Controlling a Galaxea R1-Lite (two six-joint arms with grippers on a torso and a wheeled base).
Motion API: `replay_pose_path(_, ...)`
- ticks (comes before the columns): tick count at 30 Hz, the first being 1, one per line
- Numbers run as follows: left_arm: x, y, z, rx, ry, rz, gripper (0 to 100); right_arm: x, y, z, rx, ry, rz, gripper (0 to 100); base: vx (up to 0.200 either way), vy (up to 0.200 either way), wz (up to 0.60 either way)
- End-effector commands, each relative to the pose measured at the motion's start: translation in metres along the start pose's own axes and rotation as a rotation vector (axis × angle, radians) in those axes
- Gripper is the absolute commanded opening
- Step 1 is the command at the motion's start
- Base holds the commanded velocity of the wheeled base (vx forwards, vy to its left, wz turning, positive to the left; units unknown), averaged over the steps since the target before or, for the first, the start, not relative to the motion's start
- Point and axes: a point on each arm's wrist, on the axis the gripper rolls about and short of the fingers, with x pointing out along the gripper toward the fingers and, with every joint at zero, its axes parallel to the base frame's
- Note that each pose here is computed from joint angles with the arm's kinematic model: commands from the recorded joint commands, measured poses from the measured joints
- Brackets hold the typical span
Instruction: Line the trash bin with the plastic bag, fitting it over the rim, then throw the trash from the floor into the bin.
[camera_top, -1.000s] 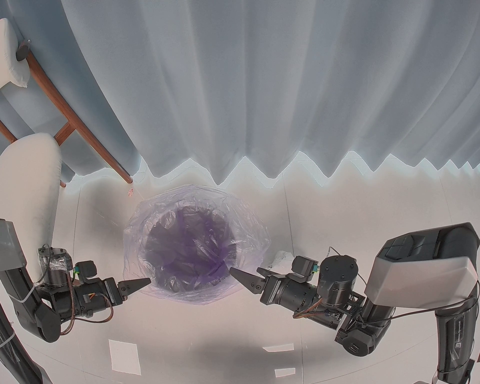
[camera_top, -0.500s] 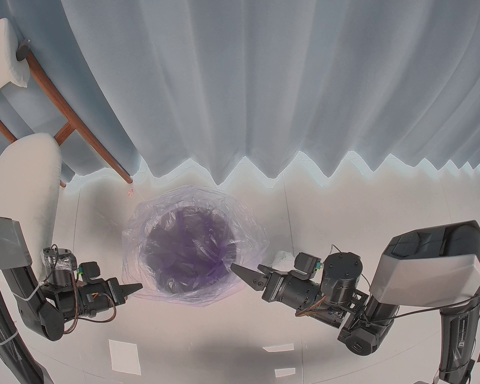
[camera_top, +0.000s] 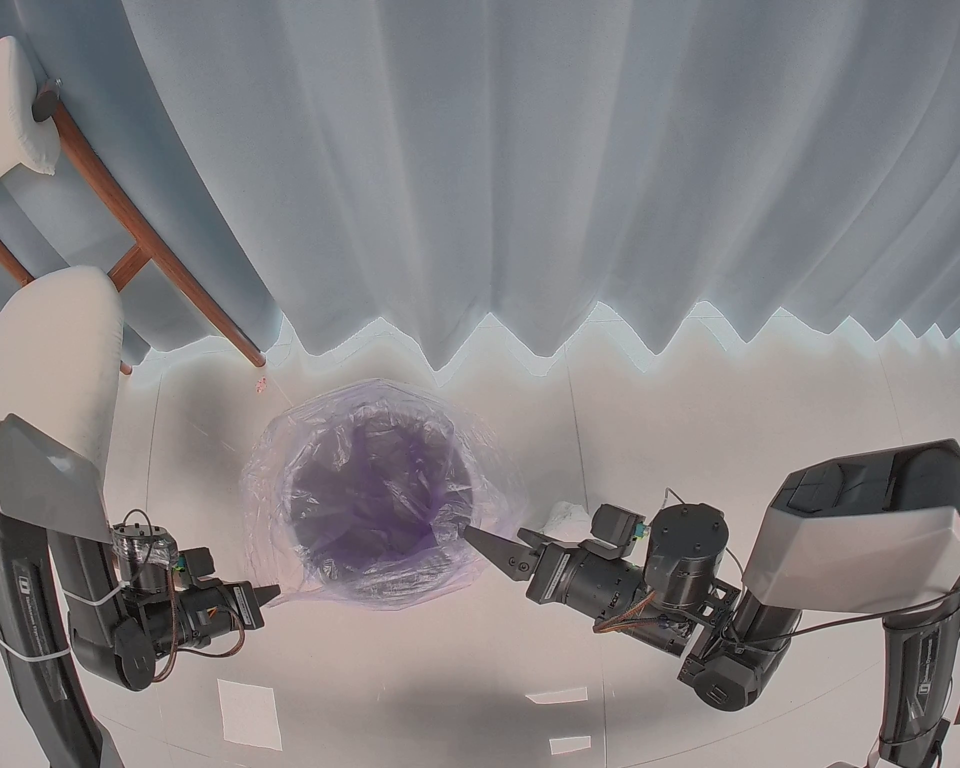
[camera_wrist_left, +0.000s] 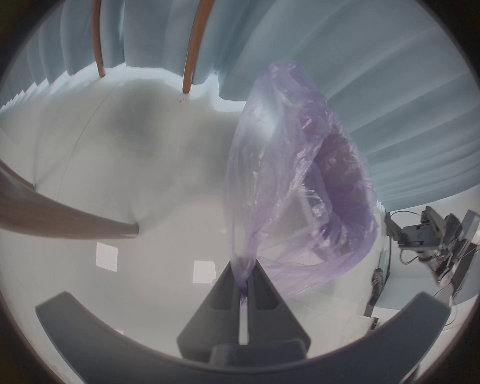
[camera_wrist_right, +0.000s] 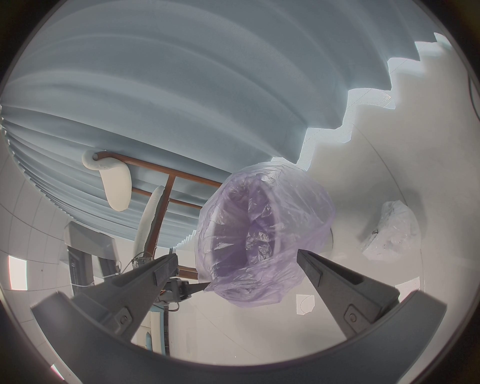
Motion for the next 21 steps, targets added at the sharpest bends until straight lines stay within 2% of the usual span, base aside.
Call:
replay_pose_path(1,0.025,0.017,-0.029,0.009,0.064,0.052,0,-0.002,0.001,0.002,-0.001,-0.011,0.009,100,0.000,0.000,0.00)
replay_pose_path(4,0.025,0.014,-0.031,0.014,0.076,0.040,0,-0.002,0.001,-0.004,0.005,0.008,0.005,100,0.000,0.000,0.00)
replay_pose_path(7,0.018,0.010,-0.029,0.011,0.076,0.029,0,-0.001,0.009,-0.013,0.049,0.035,0.025,100,0.000,0.000,0.00)
replay_pose_path(11,0.001,-0.002,-0.026,0.018,0.077,-0.020,0,0.005,0.038,-0.011,0.235,0.052,0.131,100,0.000,0.000,0.00)
replay_pose_path(12,0.001,-0.002,-0.026,0.018,0.077,-0.020,0,0.005,0.038,-0.011,0.235,0.052,0.131,100,0.000,0.000,0.00)
replay_pose_path(13,-0.007,-0.008,-0.023,0.024,0.072,-0.056,0,0.006,0.048,-0.016,0.276,0.111,0.163,100,0.000,0.000,0.00)
replay_pose_path(17,-0.020,-0.017,-0.017,0.045,0.043,-0.090,0,0.015,0.059,-0.021,0.289,0.213,0.164,100,0.000,0.000,0.00)
replay_pose_path(21,-0.020,-0.017,-0.017,0.049,0.043,-0.087,0,0.033,0.053,-0.025,0.292,0.230,0.129,100,0.000,0.000,0.00)
